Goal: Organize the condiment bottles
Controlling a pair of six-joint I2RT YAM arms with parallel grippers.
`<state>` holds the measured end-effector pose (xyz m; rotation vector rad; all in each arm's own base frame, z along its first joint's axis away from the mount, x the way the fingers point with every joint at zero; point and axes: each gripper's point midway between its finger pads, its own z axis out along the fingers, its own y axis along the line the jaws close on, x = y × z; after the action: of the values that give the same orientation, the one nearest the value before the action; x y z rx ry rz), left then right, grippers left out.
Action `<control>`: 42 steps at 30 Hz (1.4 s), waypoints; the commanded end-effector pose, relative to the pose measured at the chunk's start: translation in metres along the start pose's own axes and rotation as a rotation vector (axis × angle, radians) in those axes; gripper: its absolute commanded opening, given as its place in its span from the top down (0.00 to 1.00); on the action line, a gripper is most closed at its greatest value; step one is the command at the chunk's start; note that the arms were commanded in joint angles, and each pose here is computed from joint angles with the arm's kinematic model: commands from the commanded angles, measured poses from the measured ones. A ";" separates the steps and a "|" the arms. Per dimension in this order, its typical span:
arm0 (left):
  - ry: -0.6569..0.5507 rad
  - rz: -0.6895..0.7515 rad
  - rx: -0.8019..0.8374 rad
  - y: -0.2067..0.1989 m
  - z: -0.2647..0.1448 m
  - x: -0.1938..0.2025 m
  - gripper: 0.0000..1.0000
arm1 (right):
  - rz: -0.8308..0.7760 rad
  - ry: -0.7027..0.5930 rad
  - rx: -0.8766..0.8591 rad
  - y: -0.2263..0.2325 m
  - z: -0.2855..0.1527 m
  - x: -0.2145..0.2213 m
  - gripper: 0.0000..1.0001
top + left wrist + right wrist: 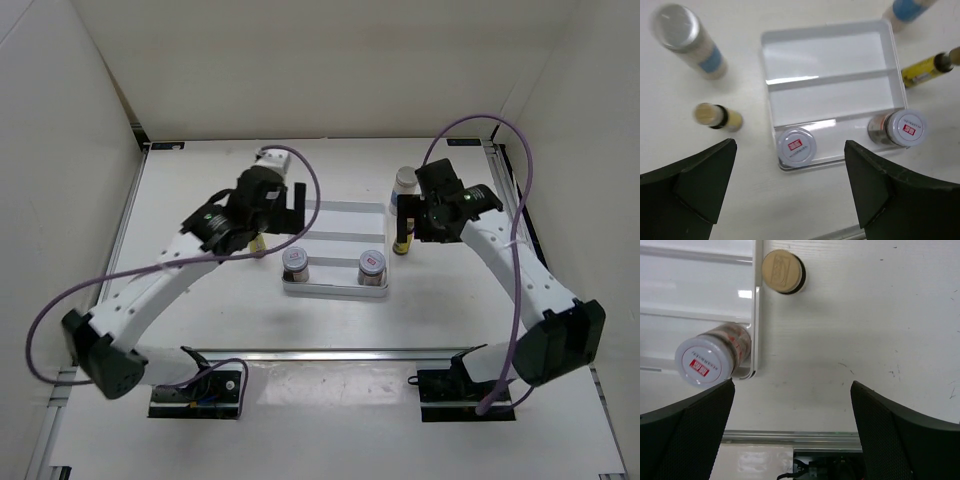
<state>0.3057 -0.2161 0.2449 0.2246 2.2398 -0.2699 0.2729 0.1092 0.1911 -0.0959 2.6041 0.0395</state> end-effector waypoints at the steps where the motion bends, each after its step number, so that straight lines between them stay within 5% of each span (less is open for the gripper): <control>1: -0.155 0.043 -0.161 0.047 -0.049 -0.029 0.00 | -0.004 -0.030 -0.062 0.005 0.016 -0.025 0.00; 10: -0.123 -0.035 -0.442 0.155 -0.051 0.026 0.00 | -0.030 -0.004 -0.074 0.014 0.055 -0.047 0.12; 24: -0.153 -0.089 -0.480 0.170 -0.042 0.046 0.00 | -0.049 0.054 -0.017 0.004 0.099 -0.055 0.41; 30: -0.131 -0.091 -0.466 0.167 -0.036 0.050 0.00 | -0.049 0.052 -0.008 0.003 0.100 -0.057 0.63; 35: -0.121 -0.088 -0.469 0.167 -0.033 0.051 0.00 | -0.048 -0.029 -0.025 0.003 0.072 -0.078 0.84; 42: -0.110 -0.085 -0.462 0.165 -0.030 0.053 0.00 | -0.107 -0.111 -0.062 0.021 0.019 -0.096 0.94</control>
<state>0.2887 -0.0449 0.1974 -0.1112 2.1573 0.2030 0.3604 0.1263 0.1561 -0.2170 2.6557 0.0371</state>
